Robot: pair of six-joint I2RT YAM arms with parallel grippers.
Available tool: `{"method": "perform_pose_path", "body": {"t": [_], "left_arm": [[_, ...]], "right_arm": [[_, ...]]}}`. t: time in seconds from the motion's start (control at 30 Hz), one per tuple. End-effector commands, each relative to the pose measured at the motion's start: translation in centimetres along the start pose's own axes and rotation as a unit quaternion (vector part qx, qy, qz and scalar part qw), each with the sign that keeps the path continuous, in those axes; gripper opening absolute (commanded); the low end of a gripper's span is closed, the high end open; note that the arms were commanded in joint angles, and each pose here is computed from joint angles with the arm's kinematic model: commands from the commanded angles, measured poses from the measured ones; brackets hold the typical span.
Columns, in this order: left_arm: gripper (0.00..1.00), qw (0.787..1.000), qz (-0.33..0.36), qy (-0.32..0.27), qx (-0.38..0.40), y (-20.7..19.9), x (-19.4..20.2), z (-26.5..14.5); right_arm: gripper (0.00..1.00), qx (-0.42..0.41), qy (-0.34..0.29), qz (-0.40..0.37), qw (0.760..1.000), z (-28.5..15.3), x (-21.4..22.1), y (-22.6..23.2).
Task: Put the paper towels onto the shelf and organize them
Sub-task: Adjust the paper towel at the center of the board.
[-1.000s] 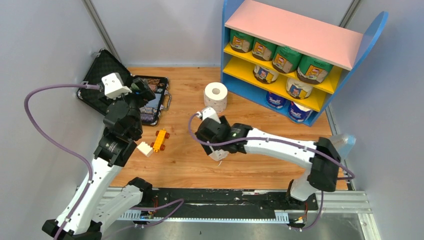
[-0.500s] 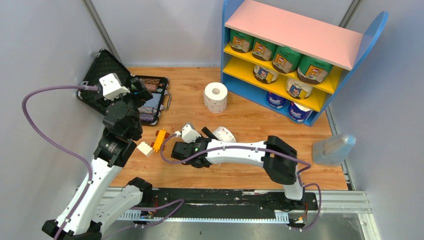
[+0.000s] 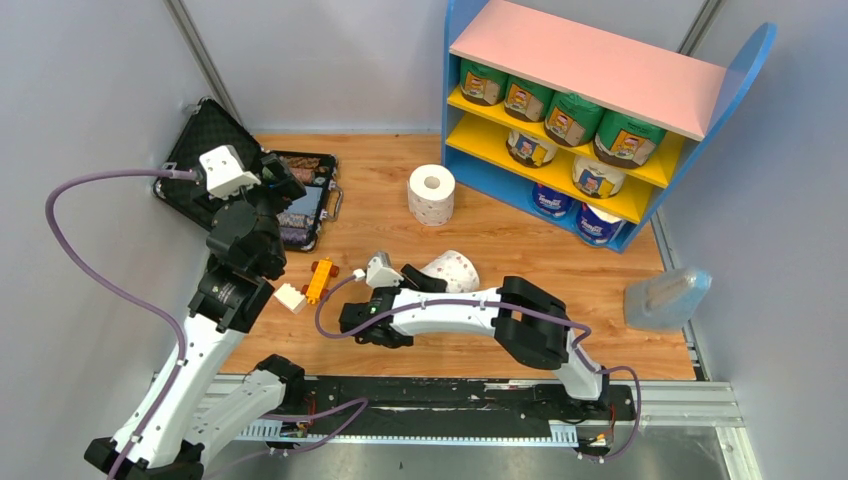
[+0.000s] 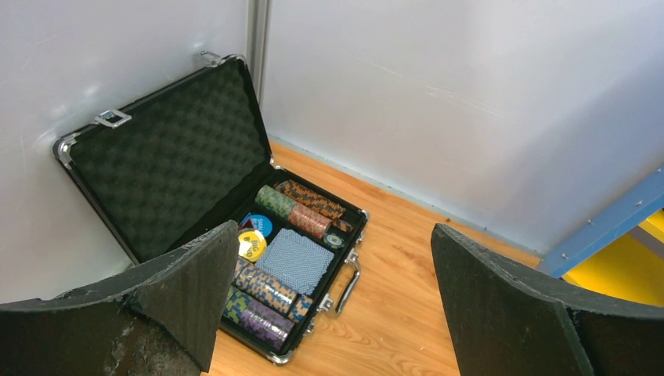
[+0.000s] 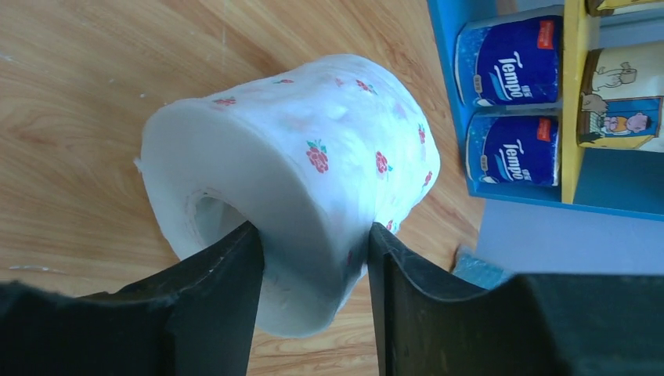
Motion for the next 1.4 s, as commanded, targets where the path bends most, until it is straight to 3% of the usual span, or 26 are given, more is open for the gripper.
{"method": "perform_pose_path", "body": {"t": [0.0, 0.17, 0.33, 0.5, 0.7, 0.97, 1.03, 1.2, 1.27, 1.37], "left_arm": [[1.00, 1.000, -0.011, -0.018, -0.002, -0.1, -0.6, 0.2], [1.00, 1.000, -0.013, -0.018, 0.001, -0.1, -0.8, 0.1], [1.00, 1.000, -0.014, -0.016, 0.006, -0.3, -0.7, 0.1], [1.00, 1.000, -0.014, -0.015, 0.008, -0.3, -0.7, 0.1], [1.00, 1.000, -0.012, -0.015, 0.009, -0.3, -0.8, 0.1], [1.00, 1.000, -0.011, -0.013, 0.013, -0.5, -0.7, 0.1], [1.00, 1.000, -0.010, -0.012, 0.013, -0.5, -0.7, 0.2], [1.00, 1.000, -0.009, -0.010, 0.014, -0.5, -0.5, 0.2], [1.00, 1.000, -0.007, -0.009, 0.014, -0.6, -0.5, 0.2], [1.00, 1.000, -0.007, -0.008, 0.014, -0.6, -0.4, 0.3]], "right_arm": [[0.45, 0.035, -0.012, 0.046, 0.998, -0.8, -0.6, -3.0], [0.33, -0.022, 0.002, 0.091, 0.996, -0.5, -0.2, -4.5], [0.28, -0.161, -0.025, 0.164, 0.973, -0.7, -0.7, -5.6], [0.27, -0.248, -0.036, 0.257, 0.933, -0.1, -0.7, -8.6], [0.27, -0.293, -0.010, 0.354, 0.888, 2.4, 1.3, -11.4], [0.30, -0.338, 0.064, 0.496, 0.797, 6.0, 5.3, -11.8], [0.32, -0.335, 0.074, 0.521, 0.781, 6.6, 6.2, -11.7], [0.51, -0.309, 0.097, 0.557, 0.765, 7.1, 8.1, -11.5], [0.62, -0.297, 0.095, 0.562, 0.766, 7.0, 8.6, -11.7], [0.71, -0.266, 0.090, 0.562, 0.778, 6.8, 9.7, -12.6]]}}
Point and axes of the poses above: each gripper's point midway between its finger pads, its own z axis out along the fingers, its own y axis along the line the jaws close on, x = y × z, the point moved 4 cm from there along -z, back along the fingers, and after that the axes turned 14 degrees about -z, right-handed, at the moved point
